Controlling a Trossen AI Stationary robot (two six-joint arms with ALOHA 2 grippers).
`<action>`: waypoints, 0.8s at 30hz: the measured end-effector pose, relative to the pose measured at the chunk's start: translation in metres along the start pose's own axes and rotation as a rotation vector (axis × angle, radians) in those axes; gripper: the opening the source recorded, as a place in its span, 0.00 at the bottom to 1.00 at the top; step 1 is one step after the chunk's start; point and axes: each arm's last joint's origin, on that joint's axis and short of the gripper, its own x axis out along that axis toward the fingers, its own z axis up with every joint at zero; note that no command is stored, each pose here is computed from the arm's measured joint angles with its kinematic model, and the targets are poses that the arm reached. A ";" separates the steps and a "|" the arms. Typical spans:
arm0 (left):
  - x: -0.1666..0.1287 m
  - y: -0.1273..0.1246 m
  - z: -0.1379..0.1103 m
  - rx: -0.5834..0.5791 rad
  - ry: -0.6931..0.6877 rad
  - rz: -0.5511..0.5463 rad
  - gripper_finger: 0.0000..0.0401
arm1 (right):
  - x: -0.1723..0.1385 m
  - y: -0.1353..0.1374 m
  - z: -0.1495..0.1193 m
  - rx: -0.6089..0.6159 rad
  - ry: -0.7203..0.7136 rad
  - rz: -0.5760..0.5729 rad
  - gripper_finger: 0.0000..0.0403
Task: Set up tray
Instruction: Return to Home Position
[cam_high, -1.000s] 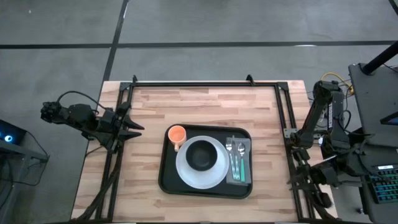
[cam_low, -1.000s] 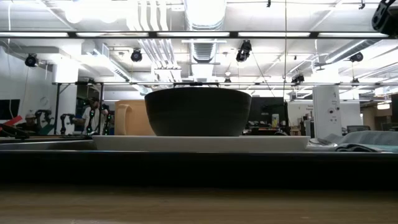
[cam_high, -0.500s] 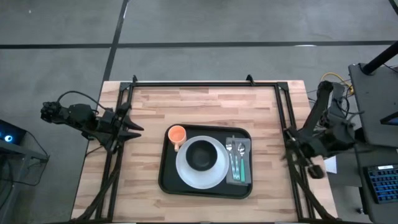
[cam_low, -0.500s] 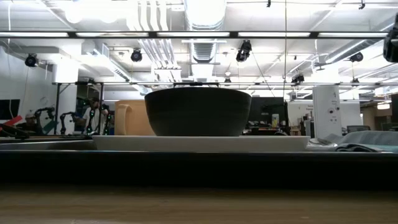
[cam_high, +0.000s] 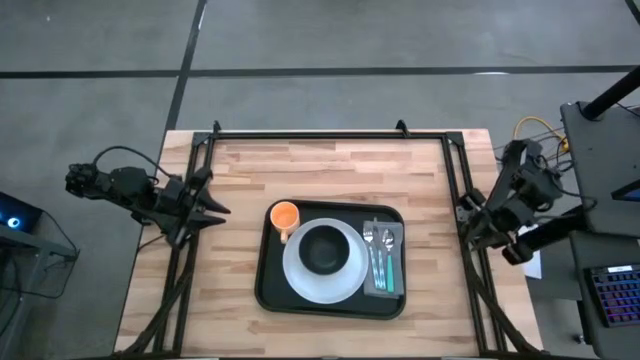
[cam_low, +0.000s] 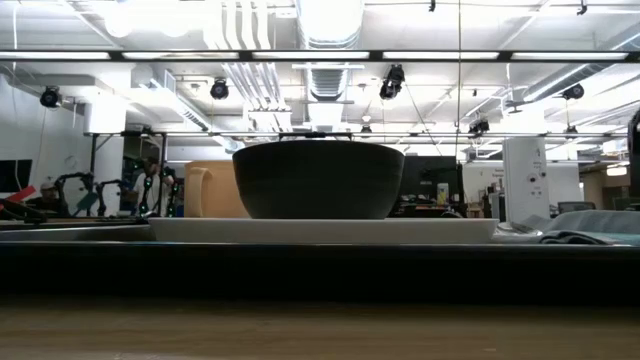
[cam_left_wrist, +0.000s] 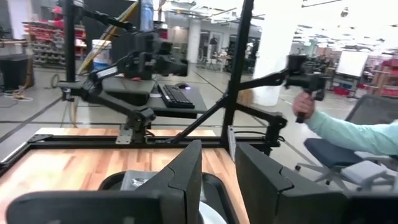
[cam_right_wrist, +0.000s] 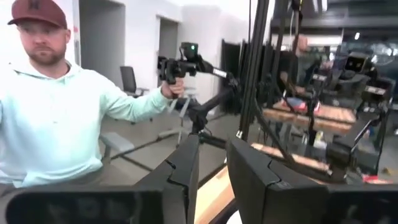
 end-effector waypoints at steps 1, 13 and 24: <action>0.000 0.000 0.000 0.000 0.001 -0.012 0.20 | -0.002 -0.001 -0.006 -0.009 -0.016 0.001 0.17; 0.000 -0.001 -0.001 0.001 0.011 -0.030 0.20 | -0.005 0.000 -0.046 0.022 0.004 -0.052 0.19; 0.000 -0.001 -0.001 0.001 0.014 -0.054 0.20 | 0.007 0.009 -0.078 0.023 -0.034 0.018 0.20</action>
